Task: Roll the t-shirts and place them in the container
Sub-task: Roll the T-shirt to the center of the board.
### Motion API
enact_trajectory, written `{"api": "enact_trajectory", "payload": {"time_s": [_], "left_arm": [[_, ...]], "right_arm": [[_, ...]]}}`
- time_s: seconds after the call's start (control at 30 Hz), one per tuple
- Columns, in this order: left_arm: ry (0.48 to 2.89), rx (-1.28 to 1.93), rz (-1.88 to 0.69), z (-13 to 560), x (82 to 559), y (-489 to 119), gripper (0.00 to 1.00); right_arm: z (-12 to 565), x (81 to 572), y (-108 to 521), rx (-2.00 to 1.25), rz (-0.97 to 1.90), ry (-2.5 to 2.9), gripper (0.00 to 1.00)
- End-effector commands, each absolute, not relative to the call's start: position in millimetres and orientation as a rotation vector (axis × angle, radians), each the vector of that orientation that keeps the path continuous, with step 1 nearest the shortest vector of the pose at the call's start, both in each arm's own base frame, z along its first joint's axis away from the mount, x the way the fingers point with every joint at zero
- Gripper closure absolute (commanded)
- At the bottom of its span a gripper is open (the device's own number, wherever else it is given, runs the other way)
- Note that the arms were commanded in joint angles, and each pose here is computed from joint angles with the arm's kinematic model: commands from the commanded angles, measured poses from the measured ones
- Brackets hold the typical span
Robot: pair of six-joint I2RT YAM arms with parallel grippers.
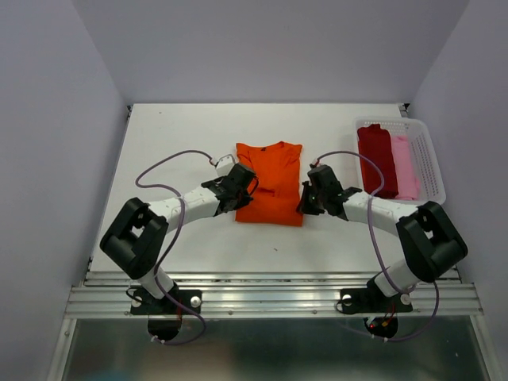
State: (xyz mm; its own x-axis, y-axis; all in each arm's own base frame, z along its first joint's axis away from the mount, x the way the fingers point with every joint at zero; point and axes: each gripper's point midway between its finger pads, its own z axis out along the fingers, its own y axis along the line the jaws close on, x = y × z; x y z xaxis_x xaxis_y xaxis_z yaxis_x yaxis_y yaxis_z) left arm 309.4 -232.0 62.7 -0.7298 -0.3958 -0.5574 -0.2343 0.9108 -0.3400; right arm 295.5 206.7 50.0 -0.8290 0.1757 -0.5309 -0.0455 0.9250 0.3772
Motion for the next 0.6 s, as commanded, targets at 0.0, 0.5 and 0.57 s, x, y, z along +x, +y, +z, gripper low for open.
{"api": "enact_trajectory", "payload": {"time_s": [0.0,0.5,0.57], "left_arm": [[2.452,-0.452,-0.275,34,309,-222,1.0],[2.362,-0.447,-0.327,84,316,-219,1.0],[2.339,-0.446,-0.353,97,319,-221,1.0]], "right_arm": [[44,314,215,0.061,0.502,2.457,0.99],[105,322,214,0.045,0.518,2.328,0.99],[106,324,216,0.048,0.524,2.323,0.99]]}}
